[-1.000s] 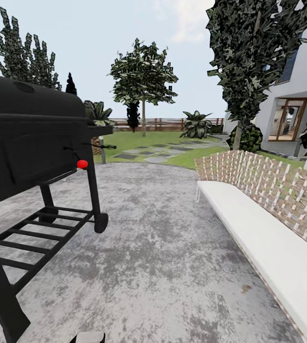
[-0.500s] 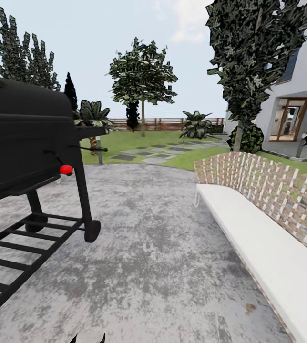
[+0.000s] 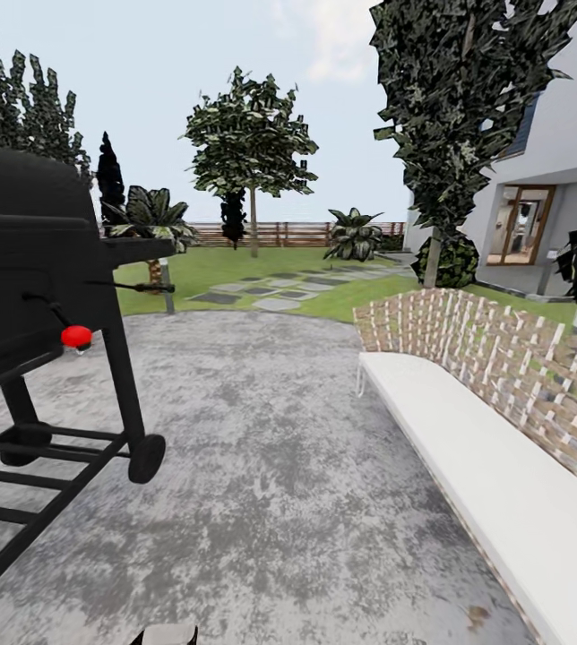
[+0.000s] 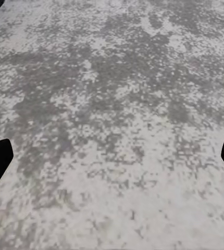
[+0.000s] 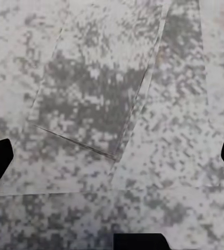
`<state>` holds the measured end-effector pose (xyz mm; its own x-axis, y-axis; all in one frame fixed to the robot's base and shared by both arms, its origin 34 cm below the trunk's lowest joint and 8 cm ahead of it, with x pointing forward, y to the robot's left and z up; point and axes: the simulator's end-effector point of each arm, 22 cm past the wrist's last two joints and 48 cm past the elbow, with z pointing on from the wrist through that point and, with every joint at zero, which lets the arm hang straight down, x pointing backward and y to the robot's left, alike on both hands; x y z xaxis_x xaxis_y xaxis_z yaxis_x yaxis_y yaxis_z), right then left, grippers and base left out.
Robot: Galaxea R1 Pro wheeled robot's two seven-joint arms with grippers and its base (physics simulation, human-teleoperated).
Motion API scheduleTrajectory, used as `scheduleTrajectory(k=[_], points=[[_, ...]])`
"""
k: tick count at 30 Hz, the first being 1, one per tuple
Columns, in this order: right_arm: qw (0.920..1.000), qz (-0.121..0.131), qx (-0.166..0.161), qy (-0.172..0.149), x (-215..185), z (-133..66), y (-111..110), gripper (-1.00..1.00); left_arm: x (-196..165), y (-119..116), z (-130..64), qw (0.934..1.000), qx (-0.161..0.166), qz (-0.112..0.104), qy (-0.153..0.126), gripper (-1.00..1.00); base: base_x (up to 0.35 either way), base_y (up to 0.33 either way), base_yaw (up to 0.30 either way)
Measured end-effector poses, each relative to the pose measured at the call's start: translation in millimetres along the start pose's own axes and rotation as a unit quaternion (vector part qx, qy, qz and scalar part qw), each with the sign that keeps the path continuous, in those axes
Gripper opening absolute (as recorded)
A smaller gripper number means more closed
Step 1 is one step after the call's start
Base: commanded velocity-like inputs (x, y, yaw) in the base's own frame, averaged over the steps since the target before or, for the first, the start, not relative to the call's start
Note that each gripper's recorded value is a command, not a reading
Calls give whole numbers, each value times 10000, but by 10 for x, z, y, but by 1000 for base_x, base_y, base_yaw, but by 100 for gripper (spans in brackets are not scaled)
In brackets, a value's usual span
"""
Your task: In the garden, pick up the pesticide atomizer on the floor and spray pesticide onto both trees until each tree trunk is fully covered.
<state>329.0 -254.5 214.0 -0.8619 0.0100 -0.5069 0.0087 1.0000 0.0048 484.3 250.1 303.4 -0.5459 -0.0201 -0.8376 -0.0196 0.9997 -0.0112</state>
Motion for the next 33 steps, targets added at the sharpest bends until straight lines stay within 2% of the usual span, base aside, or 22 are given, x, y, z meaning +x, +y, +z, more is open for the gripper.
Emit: scheduleTrajectory(k=[33], points=[[10000,2,-6,8,8,0,10,100,0,0,0,10000,0,0,1,100,336,0,0]])
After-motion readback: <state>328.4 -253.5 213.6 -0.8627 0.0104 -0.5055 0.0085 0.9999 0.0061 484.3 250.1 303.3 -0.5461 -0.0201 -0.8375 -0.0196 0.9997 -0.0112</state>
